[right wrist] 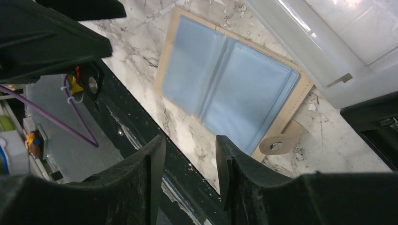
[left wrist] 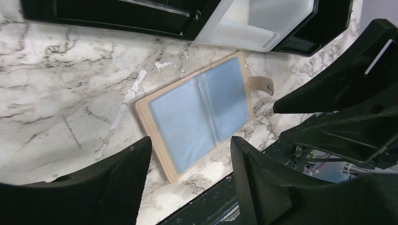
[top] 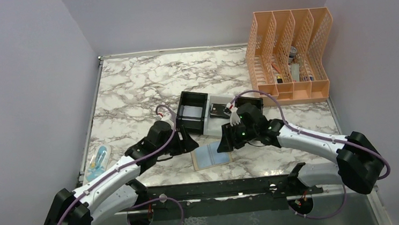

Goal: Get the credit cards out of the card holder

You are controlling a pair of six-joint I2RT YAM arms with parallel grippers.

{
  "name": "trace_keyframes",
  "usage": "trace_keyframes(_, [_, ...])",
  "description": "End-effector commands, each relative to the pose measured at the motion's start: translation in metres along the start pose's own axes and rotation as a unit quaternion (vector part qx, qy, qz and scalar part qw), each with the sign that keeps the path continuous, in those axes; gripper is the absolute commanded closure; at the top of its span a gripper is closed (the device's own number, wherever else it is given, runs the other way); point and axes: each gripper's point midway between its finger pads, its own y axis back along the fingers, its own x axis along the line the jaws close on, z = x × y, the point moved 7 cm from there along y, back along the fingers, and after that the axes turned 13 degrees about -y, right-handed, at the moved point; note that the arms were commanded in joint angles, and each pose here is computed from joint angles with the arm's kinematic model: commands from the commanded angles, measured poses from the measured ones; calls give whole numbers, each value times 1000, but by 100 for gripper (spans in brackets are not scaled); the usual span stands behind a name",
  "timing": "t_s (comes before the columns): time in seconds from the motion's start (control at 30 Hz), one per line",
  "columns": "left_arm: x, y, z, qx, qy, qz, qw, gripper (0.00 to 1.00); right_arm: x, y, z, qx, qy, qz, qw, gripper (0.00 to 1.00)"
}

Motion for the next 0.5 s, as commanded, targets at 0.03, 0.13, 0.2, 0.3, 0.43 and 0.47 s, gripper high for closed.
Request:
trace_keyframes(0.03, [-8,-20,-6,-10,2,11,1000,37,-3,-10,4,-16,-21,-34,999,57])
trace_keyframes(0.13, [-9,-31,-13,5,-1,17,1000,39,-11,-19,3,-12,-34,-63,997,57])
trace_keyframes(0.2, [-9,-37,-17,13,-5,24,1000,40,-17,-24,0,-10,-40,-84,996,57])
trace_keyframes(0.3, [-5,-44,-25,26,-8,42,999,41,-24,-31,-7,6,-41,-100,994,57])
trace_keyframes(0.43, [2,-51,-37,48,-9,62,997,41,-34,-39,-16,22,-40,-141,989,58])
trace_keyframes(0.47, [2,-53,-40,52,-11,62,997,41,-36,-41,-19,25,-43,-144,988,58])
